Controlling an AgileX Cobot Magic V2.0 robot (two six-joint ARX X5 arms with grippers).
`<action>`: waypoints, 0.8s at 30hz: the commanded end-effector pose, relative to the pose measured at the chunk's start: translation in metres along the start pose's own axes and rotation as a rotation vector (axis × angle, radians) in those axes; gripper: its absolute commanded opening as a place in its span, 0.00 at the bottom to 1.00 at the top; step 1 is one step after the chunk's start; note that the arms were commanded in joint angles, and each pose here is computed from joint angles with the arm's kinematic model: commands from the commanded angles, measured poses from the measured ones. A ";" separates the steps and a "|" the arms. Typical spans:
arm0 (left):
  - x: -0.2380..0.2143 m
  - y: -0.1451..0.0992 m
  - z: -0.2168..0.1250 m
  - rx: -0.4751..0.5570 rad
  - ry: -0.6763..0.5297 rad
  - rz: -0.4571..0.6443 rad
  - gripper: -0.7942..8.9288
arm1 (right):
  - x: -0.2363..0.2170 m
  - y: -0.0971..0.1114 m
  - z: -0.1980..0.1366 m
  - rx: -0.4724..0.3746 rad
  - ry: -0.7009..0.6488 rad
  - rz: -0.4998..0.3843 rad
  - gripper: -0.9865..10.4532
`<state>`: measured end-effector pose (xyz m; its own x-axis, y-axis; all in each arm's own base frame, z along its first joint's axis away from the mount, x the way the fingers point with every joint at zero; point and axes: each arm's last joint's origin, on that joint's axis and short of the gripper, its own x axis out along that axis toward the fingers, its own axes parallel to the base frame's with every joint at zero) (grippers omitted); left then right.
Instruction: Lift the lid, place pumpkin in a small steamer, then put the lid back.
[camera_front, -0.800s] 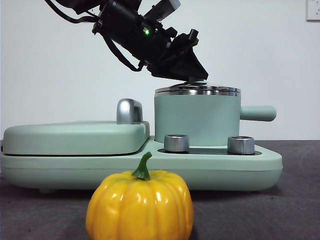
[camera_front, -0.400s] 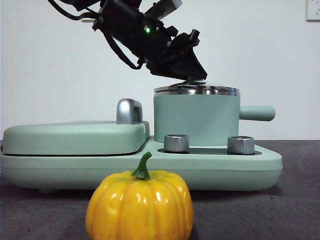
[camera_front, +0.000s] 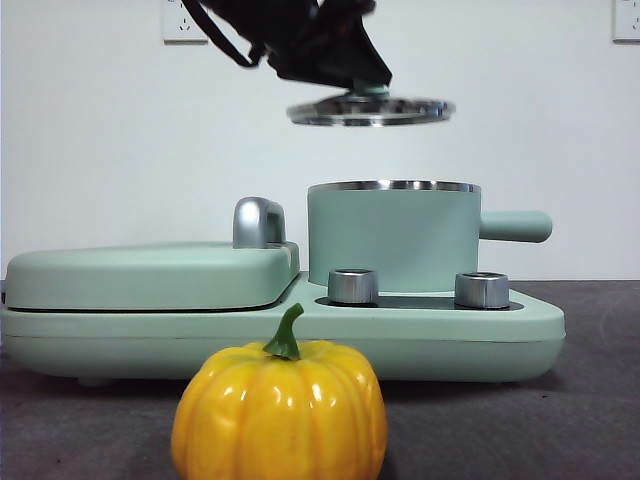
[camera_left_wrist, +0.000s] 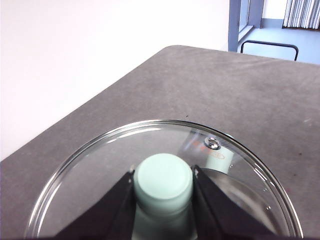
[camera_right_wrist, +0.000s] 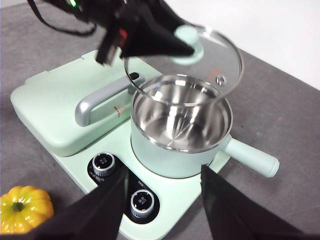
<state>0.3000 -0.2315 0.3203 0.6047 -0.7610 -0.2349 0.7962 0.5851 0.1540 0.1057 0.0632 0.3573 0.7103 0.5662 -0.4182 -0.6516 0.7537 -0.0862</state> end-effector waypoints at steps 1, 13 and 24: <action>-0.015 -0.001 0.022 -0.048 -0.058 0.005 0.09 | -0.002 0.000 0.004 0.008 -0.012 0.002 0.29; -0.082 0.003 0.036 -0.205 0.102 0.070 0.09 | 0.004 0.002 0.000 0.008 0.047 0.067 0.29; -0.135 -0.003 0.045 -0.231 0.189 0.220 0.09 | 0.052 0.021 0.000 -0.104 0.181 0.304 0.35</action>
<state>0.2201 -0.1444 0.3824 0.7090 -0.5468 -0.4453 0.6136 0.7896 0.0074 0.1277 0.1036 0.3306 0.4372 0.6714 -0.5984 -0.8358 0.5489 0.0052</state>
